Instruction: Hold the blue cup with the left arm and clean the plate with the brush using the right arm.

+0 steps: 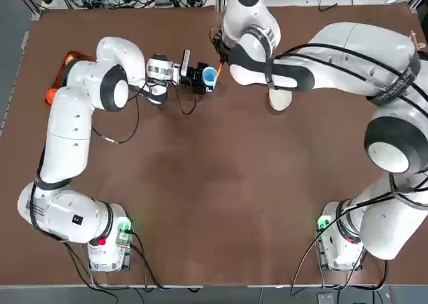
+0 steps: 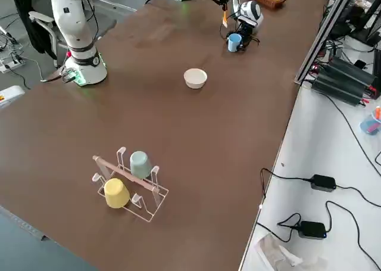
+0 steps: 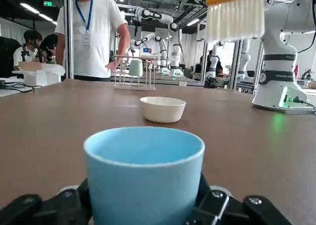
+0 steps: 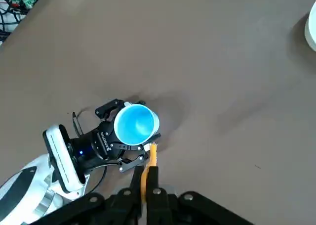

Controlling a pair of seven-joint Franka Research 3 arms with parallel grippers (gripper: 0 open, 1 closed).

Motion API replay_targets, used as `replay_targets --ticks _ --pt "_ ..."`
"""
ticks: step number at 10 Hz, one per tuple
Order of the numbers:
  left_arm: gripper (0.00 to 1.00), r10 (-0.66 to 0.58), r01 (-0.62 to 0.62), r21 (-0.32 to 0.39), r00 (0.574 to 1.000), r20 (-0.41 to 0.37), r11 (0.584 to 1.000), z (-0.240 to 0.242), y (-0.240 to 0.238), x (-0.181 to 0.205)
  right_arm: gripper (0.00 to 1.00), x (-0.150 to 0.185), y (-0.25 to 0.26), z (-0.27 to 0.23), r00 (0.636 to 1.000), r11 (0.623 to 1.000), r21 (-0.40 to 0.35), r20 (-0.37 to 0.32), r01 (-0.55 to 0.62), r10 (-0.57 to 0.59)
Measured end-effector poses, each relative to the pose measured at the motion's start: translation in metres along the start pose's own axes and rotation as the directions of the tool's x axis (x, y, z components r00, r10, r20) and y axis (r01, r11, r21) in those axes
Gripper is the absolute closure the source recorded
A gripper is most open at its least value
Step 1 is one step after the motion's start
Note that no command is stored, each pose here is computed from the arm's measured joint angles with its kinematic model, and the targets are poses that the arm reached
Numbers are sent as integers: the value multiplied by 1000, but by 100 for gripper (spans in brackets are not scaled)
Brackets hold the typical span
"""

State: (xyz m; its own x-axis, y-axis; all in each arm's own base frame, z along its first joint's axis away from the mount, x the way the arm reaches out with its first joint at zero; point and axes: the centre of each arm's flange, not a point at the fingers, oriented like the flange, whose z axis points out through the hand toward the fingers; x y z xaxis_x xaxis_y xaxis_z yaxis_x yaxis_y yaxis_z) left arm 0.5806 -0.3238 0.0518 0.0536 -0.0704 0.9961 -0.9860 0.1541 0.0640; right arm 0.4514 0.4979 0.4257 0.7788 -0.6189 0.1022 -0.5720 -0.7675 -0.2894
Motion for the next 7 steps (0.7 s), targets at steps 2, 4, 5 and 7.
replay_targets --ticks 2,4,5,7 --pt "26 1 -1 1 1000 1 1000 0 0 0 94 -7 -16 10 999 1000 -20 -40 -10 9" --pt "26 1 -1 1 1000 2 1000 0 0 0 94 -11 -28 23 998 1000 -26 -60 -14 13" --pt "26 1 -1 1 1000 2 1000 0 0 0 94 -10 -32 27 998 1000 -23 -65 -17 15" --pt "26 1 -1 1 1000 2 1000 0 0 0 94 -3 -39 28 997 1000 -16 -78 -26 25"
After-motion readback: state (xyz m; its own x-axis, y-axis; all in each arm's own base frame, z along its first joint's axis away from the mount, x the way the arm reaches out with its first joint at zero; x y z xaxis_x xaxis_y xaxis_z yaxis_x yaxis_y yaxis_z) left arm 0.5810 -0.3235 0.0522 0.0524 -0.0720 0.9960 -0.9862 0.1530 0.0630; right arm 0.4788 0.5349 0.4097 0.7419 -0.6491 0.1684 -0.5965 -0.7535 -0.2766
